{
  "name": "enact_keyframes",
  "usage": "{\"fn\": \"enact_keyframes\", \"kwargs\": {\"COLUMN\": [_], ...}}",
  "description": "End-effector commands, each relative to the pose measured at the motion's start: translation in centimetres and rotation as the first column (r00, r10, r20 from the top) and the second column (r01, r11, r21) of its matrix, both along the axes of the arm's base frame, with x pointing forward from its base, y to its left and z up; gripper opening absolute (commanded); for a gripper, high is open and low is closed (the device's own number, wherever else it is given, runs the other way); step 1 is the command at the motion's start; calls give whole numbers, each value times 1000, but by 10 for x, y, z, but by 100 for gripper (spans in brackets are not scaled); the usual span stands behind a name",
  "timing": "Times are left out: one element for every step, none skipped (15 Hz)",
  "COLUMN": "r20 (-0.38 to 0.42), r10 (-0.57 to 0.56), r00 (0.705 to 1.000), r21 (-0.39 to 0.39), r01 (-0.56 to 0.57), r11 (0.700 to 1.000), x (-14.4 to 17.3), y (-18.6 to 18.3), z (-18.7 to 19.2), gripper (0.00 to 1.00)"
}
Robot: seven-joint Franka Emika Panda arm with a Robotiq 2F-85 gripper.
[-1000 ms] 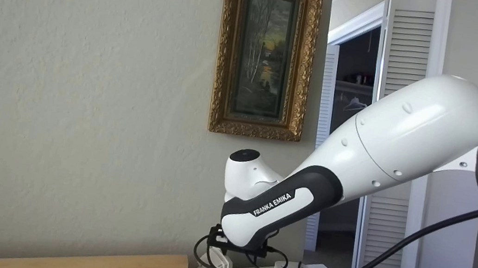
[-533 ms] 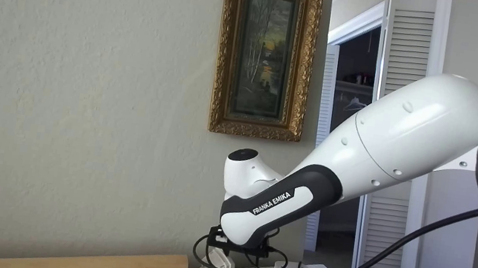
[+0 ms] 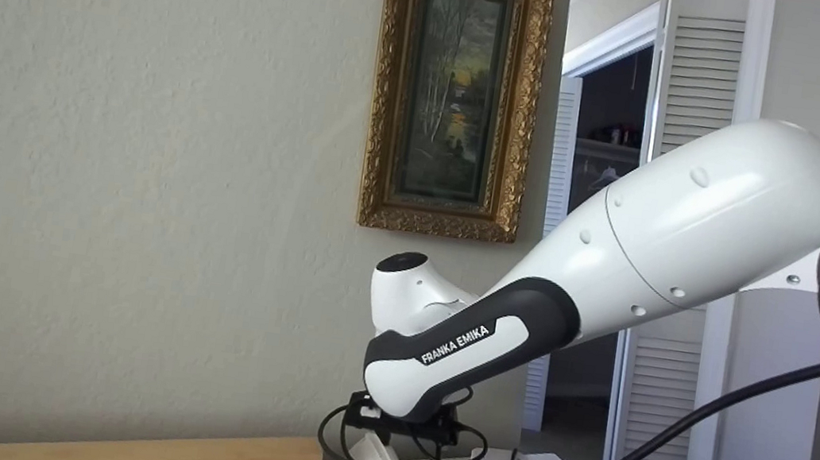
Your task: Move the alarm clock on the left to the right.
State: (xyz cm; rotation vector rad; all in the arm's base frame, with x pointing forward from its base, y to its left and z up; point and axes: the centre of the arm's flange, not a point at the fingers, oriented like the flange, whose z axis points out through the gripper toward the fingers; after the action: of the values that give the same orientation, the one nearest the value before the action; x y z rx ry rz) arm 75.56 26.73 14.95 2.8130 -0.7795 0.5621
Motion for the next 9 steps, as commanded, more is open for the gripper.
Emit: {"fn": "enact_keyframes", "kwargs": {"r20": [-42, -48, -60, -69, -85, -93, -102, -112, -114], "r10": [-24, -29, -42, -54, -68, -83, -97, -110, -112], "r00": [999, 998, 997, 996, 994, 992, 990, 988, 987], "r21": [-9, -31, -49, -65, -78, -92, -103, -112, -107], "r01": [23, 27, 39, 50, 61, 74, 86, 97, 100], "r11": [1000, 999, 998, 997, 995, 993, 991, 989, 989], "x": [2, 1, 0, -1, -1, -1, -1, -2, -2], "y": [11, 11, 11, 10, 9, 7, 5, 4, 3], "z": [-7, -6, -5, -4, -3, -2, -1, -1, -1], "gripper": [100, 100, 100, 100, 100, 100, 100, 100, 100]}}
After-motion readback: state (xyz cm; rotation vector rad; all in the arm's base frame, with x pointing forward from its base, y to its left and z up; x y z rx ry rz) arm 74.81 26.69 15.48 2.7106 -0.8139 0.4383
